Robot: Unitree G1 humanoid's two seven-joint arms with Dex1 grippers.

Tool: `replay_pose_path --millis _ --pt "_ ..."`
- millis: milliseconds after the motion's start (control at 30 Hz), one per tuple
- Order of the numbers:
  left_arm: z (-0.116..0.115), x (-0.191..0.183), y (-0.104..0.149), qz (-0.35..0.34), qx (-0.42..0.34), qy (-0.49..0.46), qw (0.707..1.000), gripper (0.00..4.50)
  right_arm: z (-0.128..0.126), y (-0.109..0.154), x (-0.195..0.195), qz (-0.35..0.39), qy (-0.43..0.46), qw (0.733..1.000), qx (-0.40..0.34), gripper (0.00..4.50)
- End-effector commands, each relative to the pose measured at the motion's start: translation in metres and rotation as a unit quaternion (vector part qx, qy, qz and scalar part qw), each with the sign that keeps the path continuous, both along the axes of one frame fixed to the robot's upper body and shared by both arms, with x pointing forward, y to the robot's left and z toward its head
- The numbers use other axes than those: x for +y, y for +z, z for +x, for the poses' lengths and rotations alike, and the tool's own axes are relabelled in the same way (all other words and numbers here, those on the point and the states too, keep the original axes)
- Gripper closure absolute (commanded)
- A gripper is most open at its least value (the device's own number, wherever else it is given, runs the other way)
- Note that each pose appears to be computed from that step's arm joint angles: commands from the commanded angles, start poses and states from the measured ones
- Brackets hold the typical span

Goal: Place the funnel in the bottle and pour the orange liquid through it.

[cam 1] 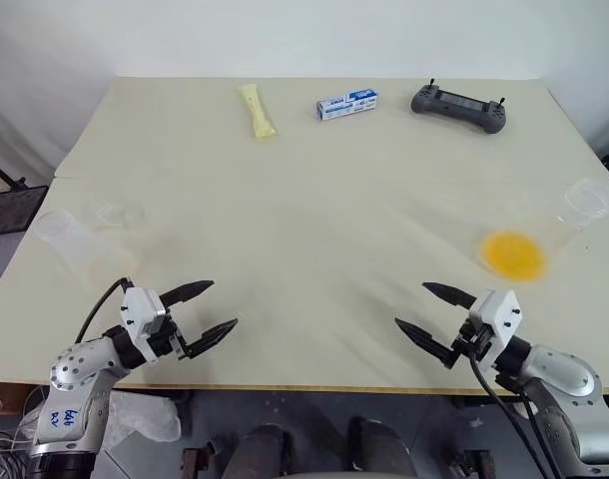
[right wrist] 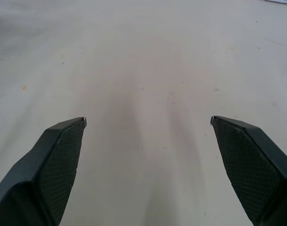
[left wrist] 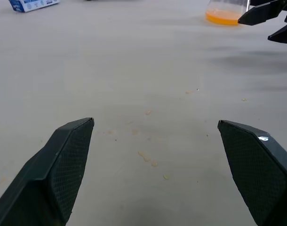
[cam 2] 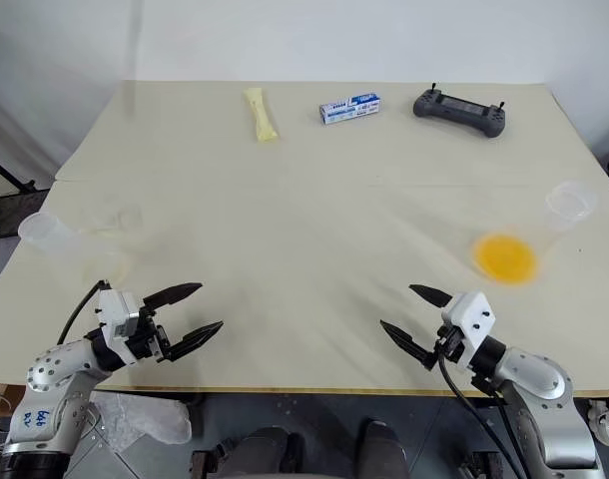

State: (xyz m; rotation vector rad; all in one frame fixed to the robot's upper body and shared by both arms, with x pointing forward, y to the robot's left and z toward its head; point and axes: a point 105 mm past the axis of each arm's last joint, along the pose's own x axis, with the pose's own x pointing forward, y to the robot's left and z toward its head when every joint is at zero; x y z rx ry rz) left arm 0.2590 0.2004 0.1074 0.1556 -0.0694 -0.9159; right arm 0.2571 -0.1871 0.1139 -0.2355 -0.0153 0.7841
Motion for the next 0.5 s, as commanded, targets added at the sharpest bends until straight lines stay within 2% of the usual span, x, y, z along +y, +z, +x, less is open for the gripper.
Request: replay_pose_path --millis 33,200,300,367,500 --pt "-0.001 0.001 0.012 -0.001 -0.019 -0.003 1.0 0.0 0.001 0.016 0.002 -0.005 0.006 1.0 -0.028 0.05" --pt "0.005 0.008 0.007 -0.011 0.03 0.053 0.998 0.0 0.003 0.014 0.008 -0.002 0.019 1.0 -0.023 0.05" --pt "0.007 0.008 0.009 0.005 0.011 0.067 0.998 0.0 0.009 0.014 0.012 -0.001 0.03 0.999 -0.021 0.05" --pt "0.006 0.011 0.011 -0.011 0.014 0.091 0.996 0.0 0.011 0.015 0.015 0.003 0.039 0.999 -0.022 0.05" --pt "-0.007 0.034 0.027 -0.033 -0.028 0.181 0.983 0.0 0.017 0.011 0.02 0.004 0.067 0.998 -0.015 0.05"
